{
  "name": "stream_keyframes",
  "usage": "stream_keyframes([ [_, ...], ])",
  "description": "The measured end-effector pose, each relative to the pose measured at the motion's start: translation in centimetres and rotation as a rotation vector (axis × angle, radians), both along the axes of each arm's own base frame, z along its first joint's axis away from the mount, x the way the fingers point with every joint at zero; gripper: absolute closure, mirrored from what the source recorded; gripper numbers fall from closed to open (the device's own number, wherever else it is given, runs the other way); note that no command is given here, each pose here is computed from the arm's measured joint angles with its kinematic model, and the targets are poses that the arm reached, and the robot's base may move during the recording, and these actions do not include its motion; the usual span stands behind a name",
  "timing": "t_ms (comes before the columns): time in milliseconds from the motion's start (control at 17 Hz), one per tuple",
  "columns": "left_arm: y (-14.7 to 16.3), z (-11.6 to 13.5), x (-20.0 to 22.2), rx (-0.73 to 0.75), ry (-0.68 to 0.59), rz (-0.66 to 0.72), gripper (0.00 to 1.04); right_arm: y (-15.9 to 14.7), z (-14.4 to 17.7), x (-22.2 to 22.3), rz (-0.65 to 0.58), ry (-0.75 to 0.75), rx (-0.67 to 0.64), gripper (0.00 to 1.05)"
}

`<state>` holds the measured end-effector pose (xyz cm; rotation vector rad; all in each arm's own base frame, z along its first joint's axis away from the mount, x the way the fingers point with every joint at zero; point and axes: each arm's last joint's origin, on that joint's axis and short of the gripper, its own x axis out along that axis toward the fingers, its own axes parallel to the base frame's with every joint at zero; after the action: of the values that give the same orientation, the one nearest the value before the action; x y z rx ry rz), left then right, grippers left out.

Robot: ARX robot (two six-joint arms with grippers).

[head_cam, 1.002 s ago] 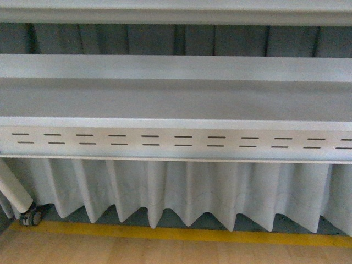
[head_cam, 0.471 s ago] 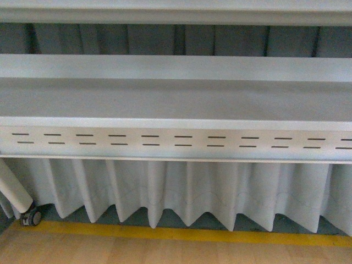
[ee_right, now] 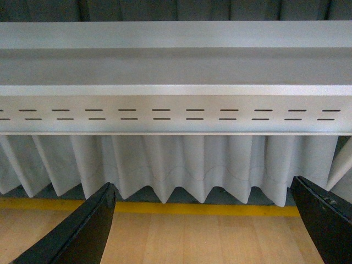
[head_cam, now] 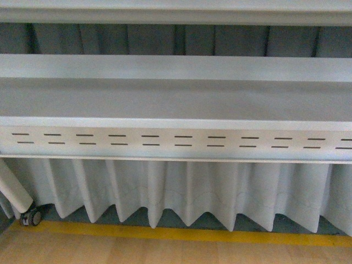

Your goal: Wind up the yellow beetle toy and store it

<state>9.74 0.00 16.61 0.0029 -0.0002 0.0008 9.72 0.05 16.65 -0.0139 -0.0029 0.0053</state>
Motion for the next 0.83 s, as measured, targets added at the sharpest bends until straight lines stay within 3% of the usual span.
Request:
stream_keyframes([
  [825, 0.00, 0.00, 0.00, 0.000, 0.000, 0.000, 0.07, 0.00, 0.00, 0.00, 0.000, 0.000, 0.000, 0.07],
])
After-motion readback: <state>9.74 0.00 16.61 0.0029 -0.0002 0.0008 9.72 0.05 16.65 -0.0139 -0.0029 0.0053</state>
